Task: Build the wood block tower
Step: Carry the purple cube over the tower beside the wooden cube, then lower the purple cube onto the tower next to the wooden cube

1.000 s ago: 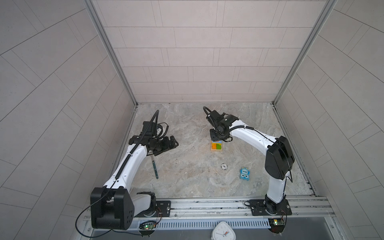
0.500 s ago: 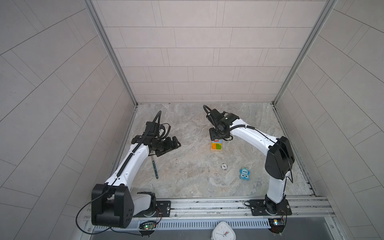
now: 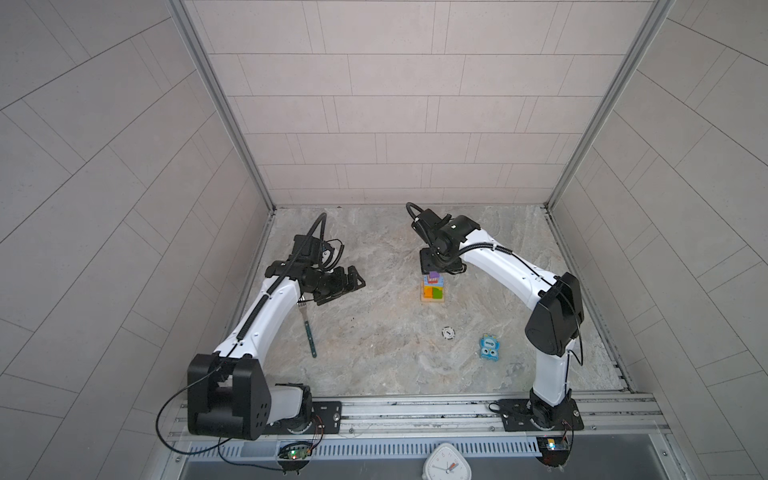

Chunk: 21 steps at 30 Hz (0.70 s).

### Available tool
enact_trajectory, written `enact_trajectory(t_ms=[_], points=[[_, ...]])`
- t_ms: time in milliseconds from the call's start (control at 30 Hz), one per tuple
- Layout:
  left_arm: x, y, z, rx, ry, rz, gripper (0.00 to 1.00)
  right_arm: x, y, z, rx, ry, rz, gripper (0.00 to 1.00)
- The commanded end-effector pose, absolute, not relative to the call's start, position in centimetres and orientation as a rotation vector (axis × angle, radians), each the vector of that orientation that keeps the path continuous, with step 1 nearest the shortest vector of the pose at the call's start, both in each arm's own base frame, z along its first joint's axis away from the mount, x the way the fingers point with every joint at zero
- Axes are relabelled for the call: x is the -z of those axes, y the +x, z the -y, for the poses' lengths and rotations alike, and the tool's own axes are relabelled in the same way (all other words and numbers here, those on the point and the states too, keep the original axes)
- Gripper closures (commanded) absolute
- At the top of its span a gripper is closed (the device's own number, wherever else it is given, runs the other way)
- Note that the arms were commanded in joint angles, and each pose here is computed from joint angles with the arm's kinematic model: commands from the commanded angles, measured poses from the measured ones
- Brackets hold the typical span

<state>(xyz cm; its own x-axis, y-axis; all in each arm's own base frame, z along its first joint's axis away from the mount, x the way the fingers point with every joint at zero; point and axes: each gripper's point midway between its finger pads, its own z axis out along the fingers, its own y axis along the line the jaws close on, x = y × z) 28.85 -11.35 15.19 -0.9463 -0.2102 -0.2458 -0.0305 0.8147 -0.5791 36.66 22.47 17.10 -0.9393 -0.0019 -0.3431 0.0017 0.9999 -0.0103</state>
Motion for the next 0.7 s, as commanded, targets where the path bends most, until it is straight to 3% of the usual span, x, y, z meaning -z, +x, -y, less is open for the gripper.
enact_trajectory(t_ms=[0, 667], points=[[-15.4, 28.3, 11.7, 0.872, -0.147, -2.681, 0.03, -17.4, 36.0, -21.8, 0.063, 0.057, -2.827, 0.31], [-16.0, 27.5, 12.7, 0.967, -0.116, -2.650, 0.03, -14.7, 37.2, -22.6, 0.102, 0.145, -2.922, 0.36]])
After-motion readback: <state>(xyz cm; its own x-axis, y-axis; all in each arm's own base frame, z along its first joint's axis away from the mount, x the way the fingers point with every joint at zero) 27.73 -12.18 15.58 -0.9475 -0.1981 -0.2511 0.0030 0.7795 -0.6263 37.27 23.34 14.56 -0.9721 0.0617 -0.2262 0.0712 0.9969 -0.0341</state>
